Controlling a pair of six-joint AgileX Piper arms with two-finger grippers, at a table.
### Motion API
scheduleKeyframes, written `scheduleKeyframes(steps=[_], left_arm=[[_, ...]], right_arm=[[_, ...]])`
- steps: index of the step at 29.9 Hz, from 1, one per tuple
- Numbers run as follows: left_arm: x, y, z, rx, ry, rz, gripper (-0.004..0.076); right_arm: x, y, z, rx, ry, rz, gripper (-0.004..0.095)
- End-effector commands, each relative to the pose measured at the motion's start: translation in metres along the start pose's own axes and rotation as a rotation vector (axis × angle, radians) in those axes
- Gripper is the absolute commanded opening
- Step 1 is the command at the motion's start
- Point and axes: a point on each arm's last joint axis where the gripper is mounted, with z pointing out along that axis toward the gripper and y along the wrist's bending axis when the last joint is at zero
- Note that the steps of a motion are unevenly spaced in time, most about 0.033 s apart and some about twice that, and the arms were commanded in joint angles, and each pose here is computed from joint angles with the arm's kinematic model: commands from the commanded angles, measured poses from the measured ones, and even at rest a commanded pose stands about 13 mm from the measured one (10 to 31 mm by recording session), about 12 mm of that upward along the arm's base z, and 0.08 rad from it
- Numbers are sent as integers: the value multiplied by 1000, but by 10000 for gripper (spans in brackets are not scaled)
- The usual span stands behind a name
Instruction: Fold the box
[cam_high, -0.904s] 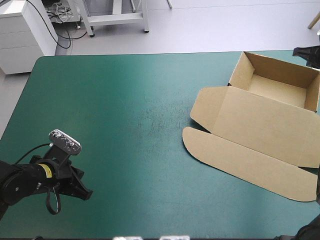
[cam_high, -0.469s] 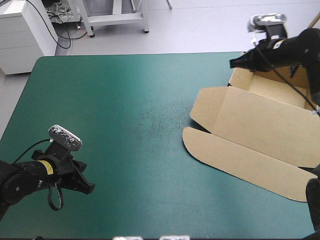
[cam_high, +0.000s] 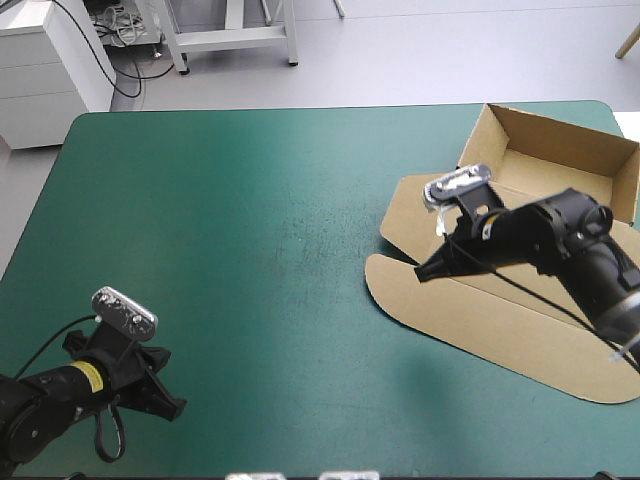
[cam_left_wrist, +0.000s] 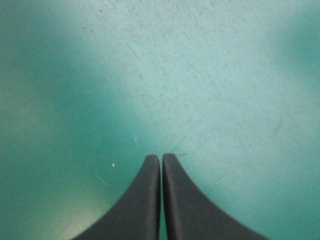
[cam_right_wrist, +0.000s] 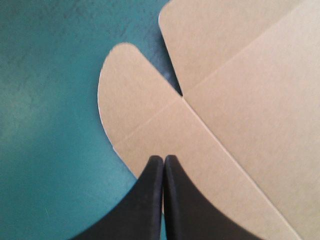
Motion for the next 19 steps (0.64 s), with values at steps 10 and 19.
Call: scheduleKeyframes(steps=[10, 19], left_arm=[[31, -7, 1, 15, -87, -15, -8], [35, -11, 6, 47, -67, -35, -8]], right_arm=[[118, 12, 18, -9, -21, 47, -20], [164, 17, 15, -2, -56, 18, -20]])
